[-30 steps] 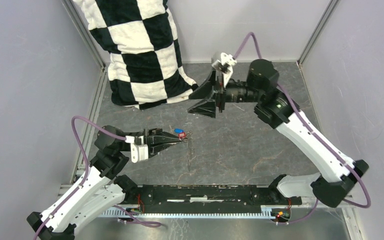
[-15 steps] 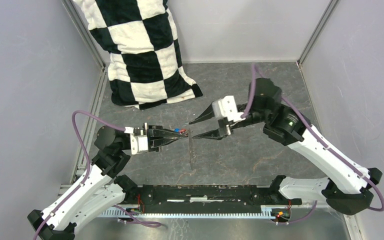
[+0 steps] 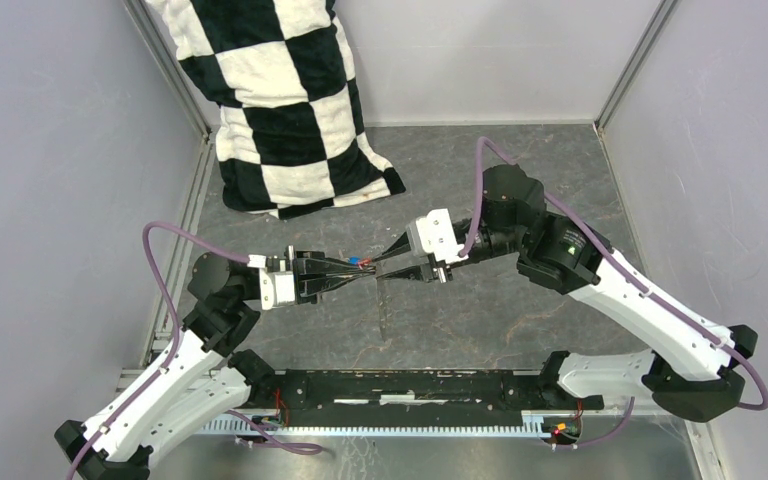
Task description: Put the keys on the keyring
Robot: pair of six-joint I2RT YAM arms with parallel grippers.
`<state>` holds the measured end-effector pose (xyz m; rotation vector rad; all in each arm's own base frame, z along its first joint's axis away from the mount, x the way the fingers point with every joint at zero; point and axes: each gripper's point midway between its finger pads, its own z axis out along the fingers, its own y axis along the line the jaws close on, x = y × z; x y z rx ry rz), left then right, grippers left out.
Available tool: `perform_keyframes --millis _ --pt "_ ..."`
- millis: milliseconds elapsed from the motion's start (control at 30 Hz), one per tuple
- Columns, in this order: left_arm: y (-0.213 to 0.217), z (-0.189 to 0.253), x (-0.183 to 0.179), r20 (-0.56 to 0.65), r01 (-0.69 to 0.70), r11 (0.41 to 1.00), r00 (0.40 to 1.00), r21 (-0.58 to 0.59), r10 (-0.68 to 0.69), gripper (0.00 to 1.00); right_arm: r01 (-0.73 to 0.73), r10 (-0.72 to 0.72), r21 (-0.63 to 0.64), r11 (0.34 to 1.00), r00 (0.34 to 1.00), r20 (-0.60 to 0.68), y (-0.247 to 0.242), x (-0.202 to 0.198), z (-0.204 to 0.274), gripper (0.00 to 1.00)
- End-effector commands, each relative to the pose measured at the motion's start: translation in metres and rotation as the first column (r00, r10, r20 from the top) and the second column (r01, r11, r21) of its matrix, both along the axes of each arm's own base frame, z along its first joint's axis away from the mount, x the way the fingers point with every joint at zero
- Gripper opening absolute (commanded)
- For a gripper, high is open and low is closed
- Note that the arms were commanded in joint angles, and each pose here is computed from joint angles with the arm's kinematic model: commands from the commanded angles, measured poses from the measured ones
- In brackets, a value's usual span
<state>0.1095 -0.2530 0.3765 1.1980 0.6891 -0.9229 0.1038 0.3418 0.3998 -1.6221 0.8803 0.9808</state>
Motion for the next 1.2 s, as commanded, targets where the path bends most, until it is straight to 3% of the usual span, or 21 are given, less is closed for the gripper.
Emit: perform_keyframes --millis 0,300,567,633,900,1167 --pt "0.004 0.018 -0.004 0.041 -0.007 0.999 0.999 -0.042 0.008 0.02 0.008 -0.009 0.03 1.0 0.999 0.033 0.002 0.001 0.017 0.33" --pt "0.004 0.019 -0.003 0.047 -0.008 0.999 0.999 -0.041 0.01 0.02 0.028 -0.028 -0.004 1.0 0.999 0.018 0.004 0.005 0.011 0.27" --pt "0.002 0.012 -0.002 0.04 -0.005 1.0 0.999 -0.014 0.006 0.02 0.097 -0.098 0.003 0.995 0.995 0.018 0.002 0.015 0.016 0.0" --pt "0.001 0.006 0.0 0.041 -0.008 1.0 0.999 0.015 0.007 0.04 0.126 -0.126 0.004 0.992 0.992 0.009 0.001 0.019 0.015 0.0" --pt "0.005 -0.038 0.014 0.036 -0.093 0.979 0.995 0.181 0.088 0.31 0.238 -0.239 -0.032 0.971 0.971 -0.028 -0.01 0.03 0.001 0.0" --pt "0.02 -0.048 0.011 0.047 -0.16 0.964 0.987 0.212 0.154 0.32 0.249 -0.255 -0.078 0.965 0.964 -0.071 -0.013 0.03 -0.006 0.0"
